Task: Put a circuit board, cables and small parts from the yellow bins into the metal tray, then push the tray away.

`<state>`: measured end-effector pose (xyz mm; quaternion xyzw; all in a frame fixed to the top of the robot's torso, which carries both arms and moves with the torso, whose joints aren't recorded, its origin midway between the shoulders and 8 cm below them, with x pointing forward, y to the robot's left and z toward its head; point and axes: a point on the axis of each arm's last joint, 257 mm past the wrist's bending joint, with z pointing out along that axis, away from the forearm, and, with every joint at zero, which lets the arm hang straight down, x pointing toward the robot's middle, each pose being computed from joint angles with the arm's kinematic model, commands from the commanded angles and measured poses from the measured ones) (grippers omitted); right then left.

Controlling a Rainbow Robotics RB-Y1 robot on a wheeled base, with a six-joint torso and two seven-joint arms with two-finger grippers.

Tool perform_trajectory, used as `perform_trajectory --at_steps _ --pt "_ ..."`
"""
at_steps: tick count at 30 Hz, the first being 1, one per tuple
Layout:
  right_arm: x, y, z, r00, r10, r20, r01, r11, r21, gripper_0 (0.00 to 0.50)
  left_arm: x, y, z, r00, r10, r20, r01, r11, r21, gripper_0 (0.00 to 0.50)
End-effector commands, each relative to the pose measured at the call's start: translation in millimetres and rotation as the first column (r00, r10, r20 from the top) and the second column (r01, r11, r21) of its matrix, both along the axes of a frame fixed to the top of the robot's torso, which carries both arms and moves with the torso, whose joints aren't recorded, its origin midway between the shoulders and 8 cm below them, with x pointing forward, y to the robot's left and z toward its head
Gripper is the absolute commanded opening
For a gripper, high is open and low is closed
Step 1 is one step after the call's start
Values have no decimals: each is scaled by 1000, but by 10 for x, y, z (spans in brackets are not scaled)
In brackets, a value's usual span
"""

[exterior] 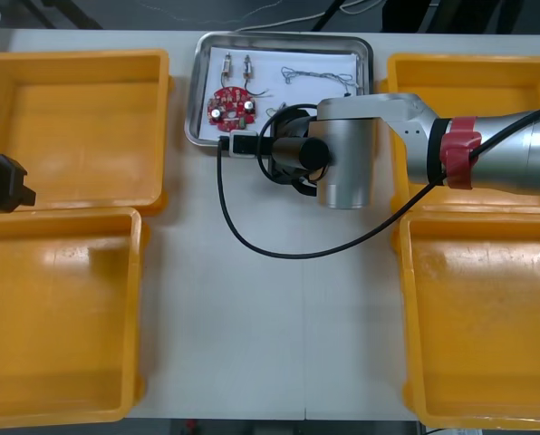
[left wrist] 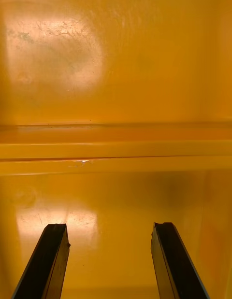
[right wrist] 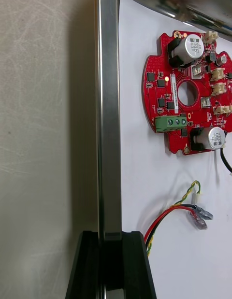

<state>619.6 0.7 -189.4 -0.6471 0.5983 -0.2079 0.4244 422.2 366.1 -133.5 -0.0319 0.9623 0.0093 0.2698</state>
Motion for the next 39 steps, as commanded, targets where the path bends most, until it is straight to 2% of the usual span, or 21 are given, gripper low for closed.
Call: perform_trajectory --at_steps 1,5,6,8,9,10,11,13,30,34,39 --pt "54 230 280 998 44 52 -44 999 -4 0 -43 145 140 999 33 24 -33 999 26 500" --pt "42 254 282 997 55 53 -55 998 -5 0 -43 145 140 999 33 24 -33 999 26 500" --pt "42 254 282 997 55 53 -55 998 -5 28 -43 145 140 999 33 24 -33 999 26 500" --pt "8 300 279 996 67 51 -67 998 -4 264 -43 145 140 999 33 24 -33 999 26 500" --pt "3 305 278 996 68 50 -68 998 -4 318 -43 145 140 999 33 24 -33 999 26 500" --pt "-11 324 283 996 72 50 -72 997 -2 409 -43 145 140 999 33 24 -33 999 26 500" --pt "-30 349 288 996 78 50 -78 997 -1 465 -43 145 140 999 33 24 -33 999 26 500" --pt "-47 380 302 995 84 50 -85 996 3 500 -43 145 140 999 33 24 -33 999 26 500" --pt "-326 591 422 997 77 24 -77 997 28 500 -43 145 140 999 33 24 -33 999 26 500" --pt "-470 631 447 999 38 -23 -37 998 55 500 -43 145 140 999 33 24 -33 999 26 500" --pt "-606 628 515 999 -3 -49 6 998 68 500 -43 145 140 999 33 24 -33 999 26 500"
